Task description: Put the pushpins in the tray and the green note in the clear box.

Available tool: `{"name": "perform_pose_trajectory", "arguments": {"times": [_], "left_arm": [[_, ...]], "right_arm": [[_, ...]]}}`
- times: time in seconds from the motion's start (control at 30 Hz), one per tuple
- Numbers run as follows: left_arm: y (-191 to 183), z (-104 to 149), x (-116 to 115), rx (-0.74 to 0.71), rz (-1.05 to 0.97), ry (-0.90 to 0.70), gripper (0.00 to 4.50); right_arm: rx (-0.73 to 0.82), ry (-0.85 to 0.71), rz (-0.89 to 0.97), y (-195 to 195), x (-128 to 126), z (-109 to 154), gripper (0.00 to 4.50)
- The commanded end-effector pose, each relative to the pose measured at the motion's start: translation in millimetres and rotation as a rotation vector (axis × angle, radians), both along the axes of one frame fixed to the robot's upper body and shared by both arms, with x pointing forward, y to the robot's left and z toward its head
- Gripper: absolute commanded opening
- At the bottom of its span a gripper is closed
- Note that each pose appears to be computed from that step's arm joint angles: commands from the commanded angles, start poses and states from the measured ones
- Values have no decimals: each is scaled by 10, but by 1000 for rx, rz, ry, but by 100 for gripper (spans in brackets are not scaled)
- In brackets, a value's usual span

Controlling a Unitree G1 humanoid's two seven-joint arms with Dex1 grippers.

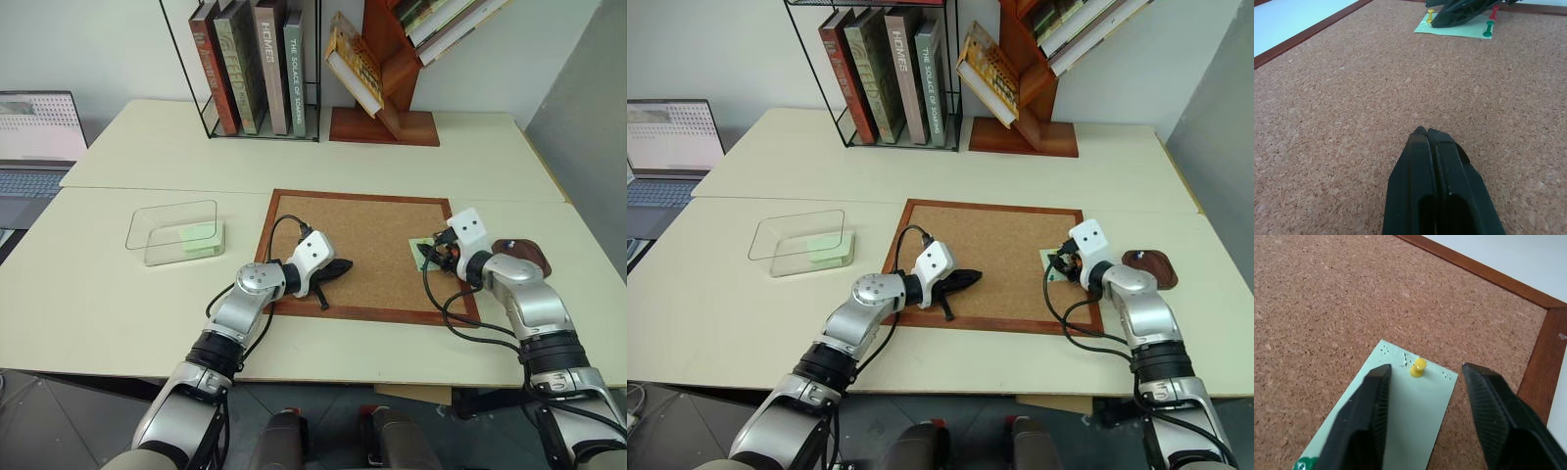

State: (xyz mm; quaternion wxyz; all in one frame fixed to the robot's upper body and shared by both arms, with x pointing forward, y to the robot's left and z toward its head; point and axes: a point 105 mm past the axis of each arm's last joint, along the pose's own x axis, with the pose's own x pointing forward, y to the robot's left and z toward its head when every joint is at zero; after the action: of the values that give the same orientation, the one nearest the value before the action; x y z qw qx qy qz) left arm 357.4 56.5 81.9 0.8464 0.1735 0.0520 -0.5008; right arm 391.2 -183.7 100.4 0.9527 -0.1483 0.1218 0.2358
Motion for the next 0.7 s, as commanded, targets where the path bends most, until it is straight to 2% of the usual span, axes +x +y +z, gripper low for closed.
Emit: {"name": "perform_pose_trajectory", "arguments": {"times": [0.03, 0.3, 0.7], "left_arm": [[23, -38, -23, 15, 5, 7, 0], [35, -53, -14, 26, 7, 9, 0], [54, -130, -7, 56, 7, 29, 0]], "right_arm": [[2, -56, 2, 14, 51, 138, 140], [10, -69, 9, 26, 54, 194, 1], [43, -112, 20, 33, -28, 426, 1]]}}
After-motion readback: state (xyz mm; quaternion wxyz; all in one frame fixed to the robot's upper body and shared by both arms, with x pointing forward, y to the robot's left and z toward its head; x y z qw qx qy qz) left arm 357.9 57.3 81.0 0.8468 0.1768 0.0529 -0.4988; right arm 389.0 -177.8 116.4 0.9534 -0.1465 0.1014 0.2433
